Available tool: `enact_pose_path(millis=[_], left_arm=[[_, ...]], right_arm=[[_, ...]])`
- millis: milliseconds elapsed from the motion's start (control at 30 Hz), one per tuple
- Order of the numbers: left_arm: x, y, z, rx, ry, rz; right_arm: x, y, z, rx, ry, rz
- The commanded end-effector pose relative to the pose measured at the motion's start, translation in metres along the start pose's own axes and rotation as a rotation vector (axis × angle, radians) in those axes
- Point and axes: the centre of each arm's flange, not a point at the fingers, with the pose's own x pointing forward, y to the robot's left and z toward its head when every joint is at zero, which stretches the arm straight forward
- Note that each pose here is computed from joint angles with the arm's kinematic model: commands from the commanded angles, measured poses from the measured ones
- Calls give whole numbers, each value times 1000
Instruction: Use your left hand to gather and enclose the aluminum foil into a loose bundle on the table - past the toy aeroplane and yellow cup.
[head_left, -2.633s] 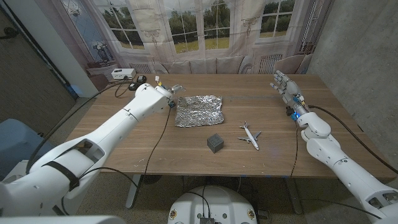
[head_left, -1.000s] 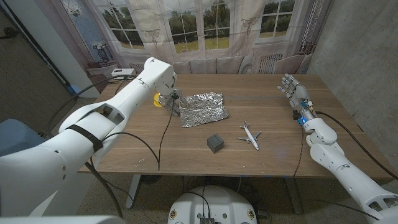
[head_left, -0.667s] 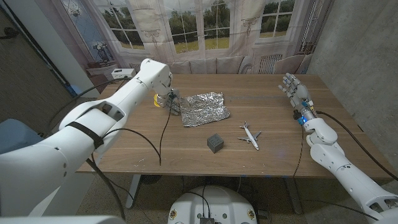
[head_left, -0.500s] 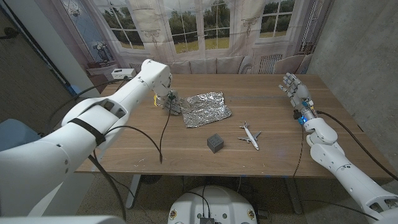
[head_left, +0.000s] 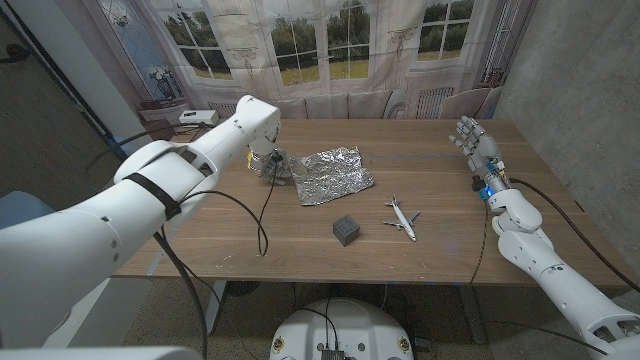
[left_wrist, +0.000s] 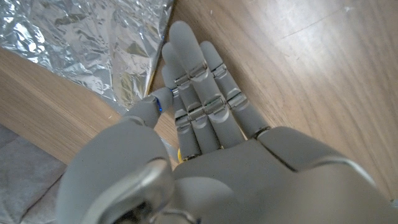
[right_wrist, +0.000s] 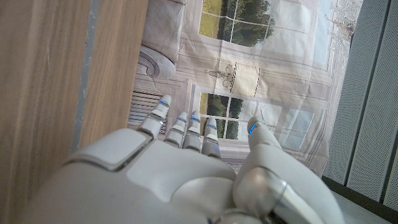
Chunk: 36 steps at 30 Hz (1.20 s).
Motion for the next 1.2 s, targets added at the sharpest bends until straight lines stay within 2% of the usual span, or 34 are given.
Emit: enact_pose_path(millis=[33,67,233,333,467,533,633,767,833,1067,1200], left_arm=[[-25,-1,10,-39,-262,242],[-29,-2,10,-56,-318,281],[-47,-7,4,-201,-505,419],[-53,-8,3,-255,-615,417],[-68,-11,8,-140,-720,516],[-72,-12,12,-80,-802,532],[-77,-13,21,6,-841,500],[-80,-14,36,126,-851,443],[-80,-14,39,150,-861,426],[-84,-8,64,335,-848,307],[-88,-4,76,414,-835,271]], right_arm=[[4,2,2,7,-4,-5],[4,2,2,8,-3,-5],[7,3,2,12,-2,-5],[8,2,2,15,-1,-6],[8,1,0,22,2,-8],[8,1,-1,22,3,-9],[7,0,-1,25,2,-11],[4,-3,-1,27,-2,-20],[3,-4,-1,27,-2,-22],[-6,-8,1,23,-5,-32],[-8,-9,4,14,-14,-29]])
